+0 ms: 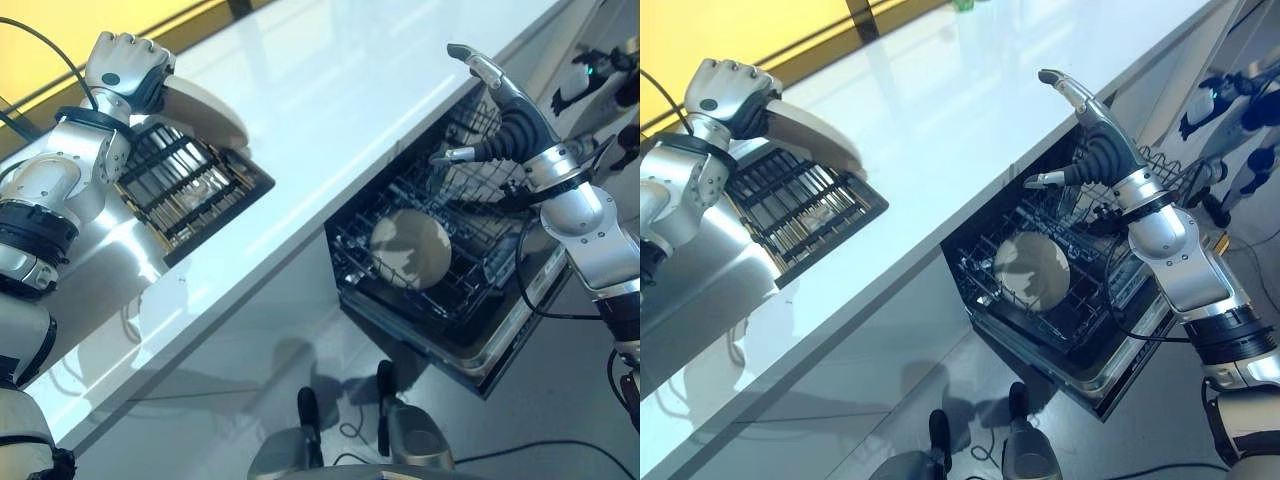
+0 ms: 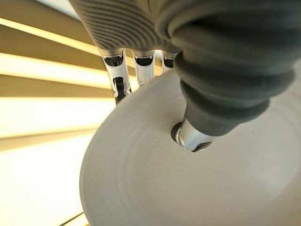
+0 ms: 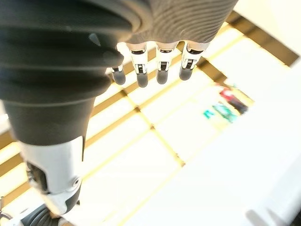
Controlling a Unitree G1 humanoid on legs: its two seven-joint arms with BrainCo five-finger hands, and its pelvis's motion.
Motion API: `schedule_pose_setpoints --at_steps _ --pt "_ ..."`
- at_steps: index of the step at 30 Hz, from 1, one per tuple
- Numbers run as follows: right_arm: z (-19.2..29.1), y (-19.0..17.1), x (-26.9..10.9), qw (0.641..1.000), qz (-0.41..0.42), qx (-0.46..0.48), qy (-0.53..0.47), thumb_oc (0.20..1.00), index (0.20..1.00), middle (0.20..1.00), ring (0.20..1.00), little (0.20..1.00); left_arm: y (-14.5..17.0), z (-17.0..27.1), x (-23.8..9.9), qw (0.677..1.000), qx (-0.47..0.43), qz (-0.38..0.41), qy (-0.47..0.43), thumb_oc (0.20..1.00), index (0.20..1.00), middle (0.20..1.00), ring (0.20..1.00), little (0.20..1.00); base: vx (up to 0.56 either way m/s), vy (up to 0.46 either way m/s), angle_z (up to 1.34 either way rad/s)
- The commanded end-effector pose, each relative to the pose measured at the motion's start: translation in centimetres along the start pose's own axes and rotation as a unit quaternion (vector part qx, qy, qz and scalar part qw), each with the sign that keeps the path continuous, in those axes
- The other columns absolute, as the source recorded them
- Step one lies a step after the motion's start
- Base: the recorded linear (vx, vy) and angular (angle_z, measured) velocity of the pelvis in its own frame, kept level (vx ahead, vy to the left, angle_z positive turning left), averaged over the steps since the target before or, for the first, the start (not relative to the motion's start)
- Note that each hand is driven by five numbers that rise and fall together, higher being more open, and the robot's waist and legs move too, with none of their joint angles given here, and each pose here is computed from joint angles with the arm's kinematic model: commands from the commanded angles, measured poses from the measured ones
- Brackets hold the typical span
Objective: Pick up plates and place into dishwasher.
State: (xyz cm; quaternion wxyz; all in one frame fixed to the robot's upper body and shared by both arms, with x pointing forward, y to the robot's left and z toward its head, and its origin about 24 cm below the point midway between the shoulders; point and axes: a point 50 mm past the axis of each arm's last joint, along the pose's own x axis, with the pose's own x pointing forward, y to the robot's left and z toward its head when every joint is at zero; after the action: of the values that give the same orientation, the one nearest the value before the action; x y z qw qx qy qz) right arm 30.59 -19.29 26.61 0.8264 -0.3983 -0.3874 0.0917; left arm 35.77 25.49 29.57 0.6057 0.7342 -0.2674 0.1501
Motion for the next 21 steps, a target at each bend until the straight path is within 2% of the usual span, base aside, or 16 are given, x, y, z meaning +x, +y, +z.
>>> schedule_pose_setpoints --at_steps 1,8,21 --pt "2.0 0.9 0.1 0.998 0.010 0.015 -0.063 1.000 1.000 1.000 1.000 1.000 1.1 0.2 -0.5 0.996 -0.062 0.069 -0.010 0.200 0.200 0.200 0.200 0.200 0.07 -0.114 0.08" --pt "3.5 3.5 1.3 0.992 0.050 0.066 -0.091 1.000 1.000 1.000 1.000 1.000 1.2 3.9 -1.5 0.977 -0.164 0.117 -0.063 0.200 0.200 0.200 0.200 0.200 0.05 -0.087 0.09" --pt "4.5 6.9 3.6 0.990 0.071 0.105 -0.066 1.000 1.000 1.000 1.000 1.000 0.8 10.1 -2.3 0.934 -0.315 0.113 -0.129 0.200 0.200 0.200 0.200 0.200 0.02 -0.046 0.07"
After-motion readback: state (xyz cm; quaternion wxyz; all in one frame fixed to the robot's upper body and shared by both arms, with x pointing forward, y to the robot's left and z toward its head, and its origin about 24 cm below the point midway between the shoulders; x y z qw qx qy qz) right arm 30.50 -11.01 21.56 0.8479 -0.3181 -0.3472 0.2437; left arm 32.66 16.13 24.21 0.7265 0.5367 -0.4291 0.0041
